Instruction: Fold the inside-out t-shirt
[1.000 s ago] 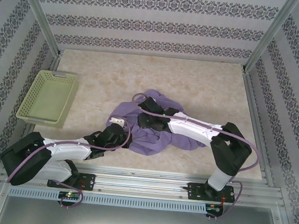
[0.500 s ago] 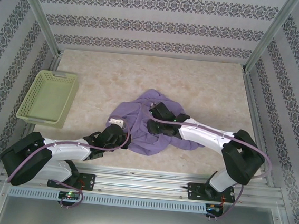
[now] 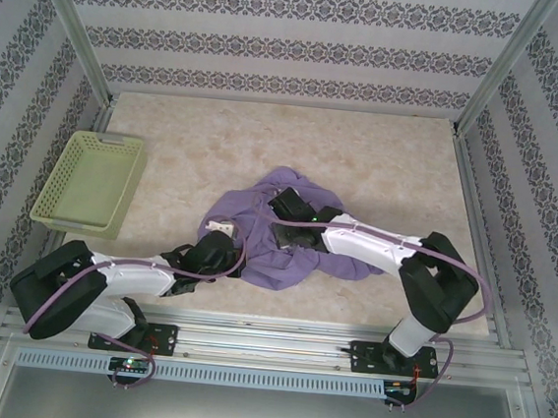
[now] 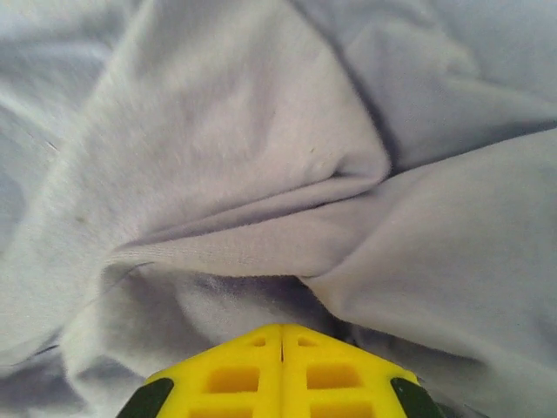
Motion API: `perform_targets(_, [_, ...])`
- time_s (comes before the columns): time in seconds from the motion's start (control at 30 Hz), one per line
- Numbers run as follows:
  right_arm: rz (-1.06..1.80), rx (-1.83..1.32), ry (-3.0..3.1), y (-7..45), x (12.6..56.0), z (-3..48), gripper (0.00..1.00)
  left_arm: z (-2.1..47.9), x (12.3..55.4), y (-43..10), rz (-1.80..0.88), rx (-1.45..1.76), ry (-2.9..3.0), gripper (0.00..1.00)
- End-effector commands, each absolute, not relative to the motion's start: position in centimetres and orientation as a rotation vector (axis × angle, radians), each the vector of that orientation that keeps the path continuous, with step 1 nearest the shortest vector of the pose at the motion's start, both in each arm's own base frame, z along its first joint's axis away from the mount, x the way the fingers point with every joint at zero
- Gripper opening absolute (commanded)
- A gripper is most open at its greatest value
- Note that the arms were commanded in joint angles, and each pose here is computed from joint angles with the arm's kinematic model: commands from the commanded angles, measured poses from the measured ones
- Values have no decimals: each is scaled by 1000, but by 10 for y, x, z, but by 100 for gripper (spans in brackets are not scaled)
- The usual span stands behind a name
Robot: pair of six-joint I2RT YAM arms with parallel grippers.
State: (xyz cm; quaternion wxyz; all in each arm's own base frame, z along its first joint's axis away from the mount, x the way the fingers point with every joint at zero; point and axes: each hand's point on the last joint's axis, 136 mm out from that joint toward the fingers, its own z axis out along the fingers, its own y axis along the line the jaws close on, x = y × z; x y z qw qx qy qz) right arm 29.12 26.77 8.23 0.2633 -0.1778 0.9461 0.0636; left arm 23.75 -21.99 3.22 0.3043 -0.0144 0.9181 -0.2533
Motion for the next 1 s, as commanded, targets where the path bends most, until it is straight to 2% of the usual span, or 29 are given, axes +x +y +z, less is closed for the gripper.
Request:
perform_targets(0.0, [138,-452,2470,258,293,124,0,30,246,-212,-585,-49,2448,0])
perform_targets(0.17, [244,-486,2462,258,279,135,2,31,248,-216,-599,-27,2447,0])
perform_targets(0.27, [248,-561,2511,267,270,109,23,35,249,-219,-618,-22,2437,0])
perform_targets(0.37, [227,-638,2539,274,264,84,37,36,249,-218,-612,-21,2432,0])
perform_targets(0.43, [206,-682,2543,276,264,69,44,37,248,-218,-614,-20,2431,0])
perform_targets(0.57, [131,-742,2555,274,268,47,51,37,247,-217,-615,-21,2431,0])
perform_targets(0.77, [-69,-693,2574,256,289,33,53,38,247,-216,-617,-25,2429,0])
perform_targets(0.9, [-56,-661,2570,252,298,36,46,36,246,-216,-612,-24,2434,0])
perform_targets(0.97, [-31,-641,2562,252,301,42,38,35,245,-215,-609,-26,2437,0])
